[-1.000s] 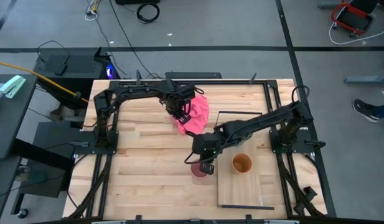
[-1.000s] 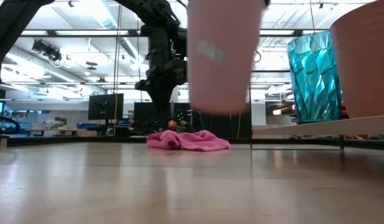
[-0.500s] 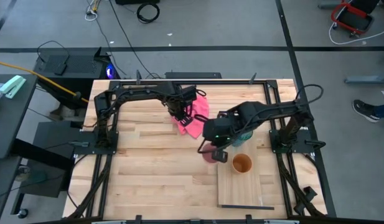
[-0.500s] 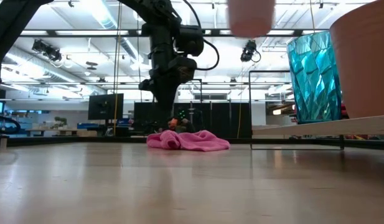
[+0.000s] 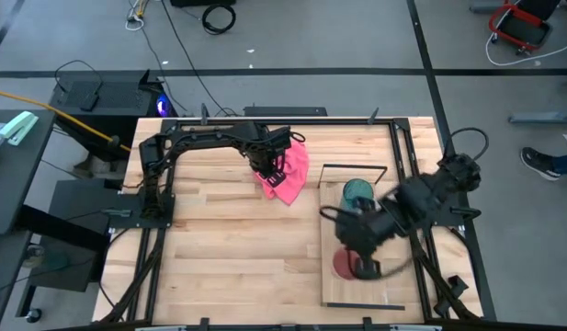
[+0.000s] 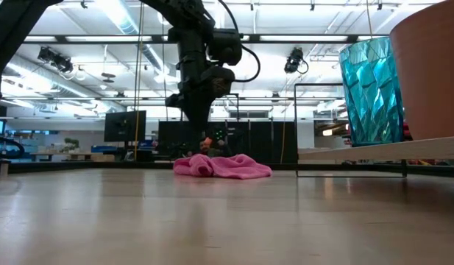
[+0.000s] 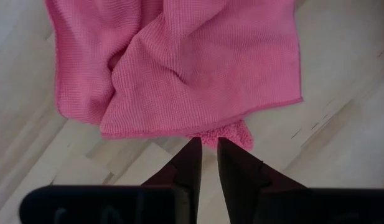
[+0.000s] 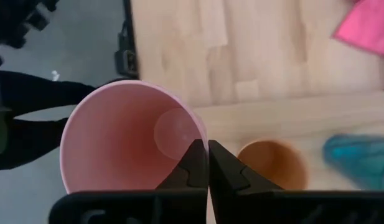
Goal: Stack small to large cups/mugs on shelf
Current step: Put the pink cup on the shelf
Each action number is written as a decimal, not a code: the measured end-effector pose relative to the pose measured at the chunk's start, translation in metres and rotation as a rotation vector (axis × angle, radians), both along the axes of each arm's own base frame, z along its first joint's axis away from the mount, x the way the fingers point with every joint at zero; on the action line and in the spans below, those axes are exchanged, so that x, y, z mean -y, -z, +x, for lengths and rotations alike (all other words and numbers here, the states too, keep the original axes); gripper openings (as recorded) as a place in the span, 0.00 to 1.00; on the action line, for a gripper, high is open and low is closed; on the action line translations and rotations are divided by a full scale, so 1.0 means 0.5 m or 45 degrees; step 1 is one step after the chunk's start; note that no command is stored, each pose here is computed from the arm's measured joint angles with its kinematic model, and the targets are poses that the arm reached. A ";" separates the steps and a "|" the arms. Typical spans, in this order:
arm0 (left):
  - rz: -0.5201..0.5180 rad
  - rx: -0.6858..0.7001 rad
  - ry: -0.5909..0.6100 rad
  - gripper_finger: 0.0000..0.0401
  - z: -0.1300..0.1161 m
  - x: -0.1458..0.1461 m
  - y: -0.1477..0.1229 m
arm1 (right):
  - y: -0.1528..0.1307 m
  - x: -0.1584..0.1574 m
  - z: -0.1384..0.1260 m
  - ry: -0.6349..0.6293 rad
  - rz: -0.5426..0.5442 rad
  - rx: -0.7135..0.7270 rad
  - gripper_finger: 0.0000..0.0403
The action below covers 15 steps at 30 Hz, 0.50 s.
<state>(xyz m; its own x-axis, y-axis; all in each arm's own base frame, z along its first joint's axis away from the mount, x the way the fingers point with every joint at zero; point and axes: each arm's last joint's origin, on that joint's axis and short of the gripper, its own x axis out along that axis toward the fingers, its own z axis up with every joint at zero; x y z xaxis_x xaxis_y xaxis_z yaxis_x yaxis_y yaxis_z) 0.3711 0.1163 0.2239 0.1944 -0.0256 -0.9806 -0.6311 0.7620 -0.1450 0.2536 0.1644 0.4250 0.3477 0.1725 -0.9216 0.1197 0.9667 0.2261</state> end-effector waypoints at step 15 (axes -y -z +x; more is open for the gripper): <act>0.001 0.003 0.001 0.13 0.001 0.000 0.000 | 0.122 -0.095 -0.059 0.125 -0.199 -0.196 0.01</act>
<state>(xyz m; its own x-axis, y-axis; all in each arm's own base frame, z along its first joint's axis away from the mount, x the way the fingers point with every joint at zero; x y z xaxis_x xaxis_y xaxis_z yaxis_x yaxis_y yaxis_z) 0.3714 0.1162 0.2239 0.1968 -0.0253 -0.9801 -0.6301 0.7627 -0.1462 0.2241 0.2121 0.3639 0.2089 -0.0040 -0.9779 0.2362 0.9706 0.0465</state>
